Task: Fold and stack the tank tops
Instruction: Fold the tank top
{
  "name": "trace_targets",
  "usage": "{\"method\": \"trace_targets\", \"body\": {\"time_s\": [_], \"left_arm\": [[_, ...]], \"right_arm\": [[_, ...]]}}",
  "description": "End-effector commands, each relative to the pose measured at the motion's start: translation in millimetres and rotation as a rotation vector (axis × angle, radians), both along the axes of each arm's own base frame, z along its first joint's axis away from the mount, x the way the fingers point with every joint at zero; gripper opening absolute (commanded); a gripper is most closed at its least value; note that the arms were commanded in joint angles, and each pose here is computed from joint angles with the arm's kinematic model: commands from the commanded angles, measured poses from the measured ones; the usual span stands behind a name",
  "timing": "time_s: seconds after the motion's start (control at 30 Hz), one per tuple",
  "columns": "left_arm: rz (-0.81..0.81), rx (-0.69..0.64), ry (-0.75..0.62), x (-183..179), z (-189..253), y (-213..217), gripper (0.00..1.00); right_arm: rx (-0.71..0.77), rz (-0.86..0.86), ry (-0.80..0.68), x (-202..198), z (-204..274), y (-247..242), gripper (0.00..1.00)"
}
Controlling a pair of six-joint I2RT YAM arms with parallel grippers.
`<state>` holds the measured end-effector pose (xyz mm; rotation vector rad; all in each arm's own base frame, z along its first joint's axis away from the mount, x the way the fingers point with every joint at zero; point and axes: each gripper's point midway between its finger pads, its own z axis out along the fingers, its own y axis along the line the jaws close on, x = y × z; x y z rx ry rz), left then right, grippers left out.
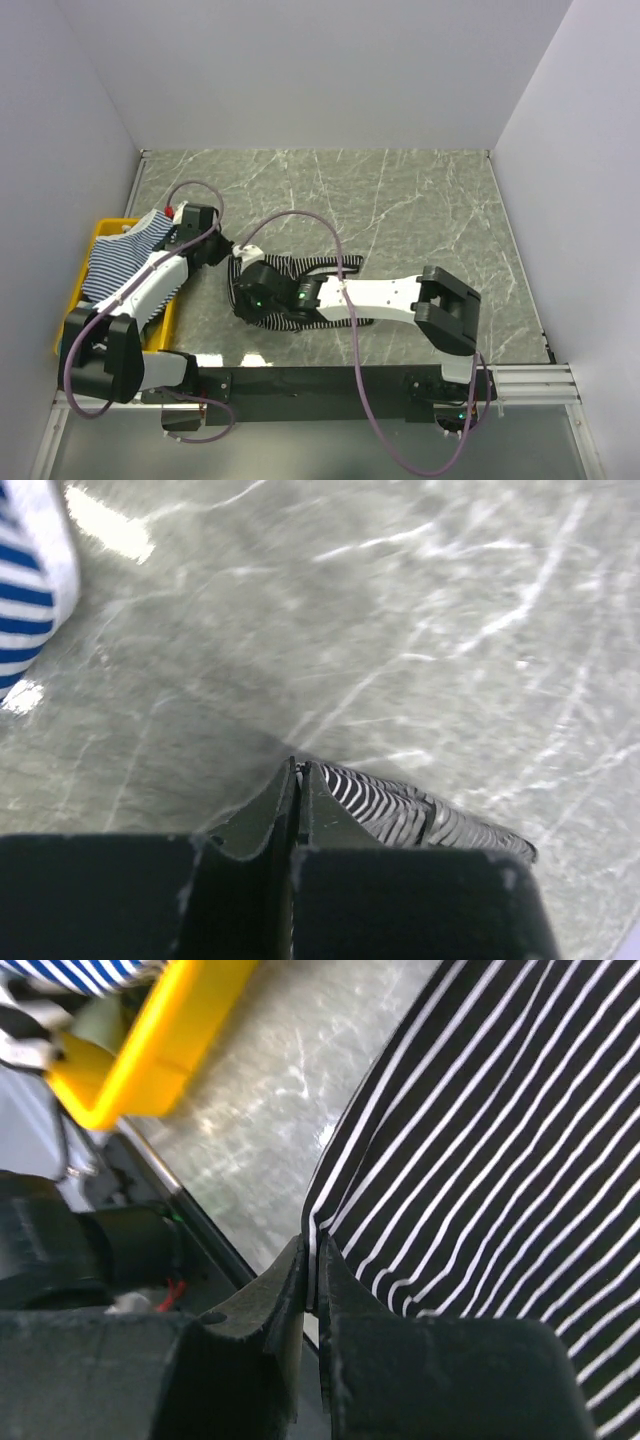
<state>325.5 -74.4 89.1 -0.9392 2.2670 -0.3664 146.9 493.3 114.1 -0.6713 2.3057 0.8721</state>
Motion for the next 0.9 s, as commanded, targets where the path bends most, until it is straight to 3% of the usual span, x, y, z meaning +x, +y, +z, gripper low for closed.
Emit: {"method": "trace_targets", "body": {"time_s": [0.0,0.07,0.43,0.73,0.87], "left_arm": [[-0.012,0.017,-0.163,28.8,55.4,-2.8,0.01],[-0.047,0.015,-0.196,33.8,72.0,-19.2,0.01],[-0.265,-0.008,-0.227,45.3,99.6,-147.4,0.01],[-0.401,-0.015,-0.213,39.7,92.5,-238.4,0.01],[-0.448,-0.018,-0.195,36.4,79.7,-270.2,0.01]], "right_arm": [[0.214,0.017,0.043,-11.4,51.5,1.1,0.00],[0.313,-0.002,0.054,-6.4,75.2,-6.9,0.00],[0.542,-0.162,0.122,-7.9,90.6,-86.3,0.00],[0.637,-0.358,0.163,-7.5,66.3,-161.9,0.01],[0.589,-0.468,0.165,-4.2,41.8,-196.7,0.02]]}}
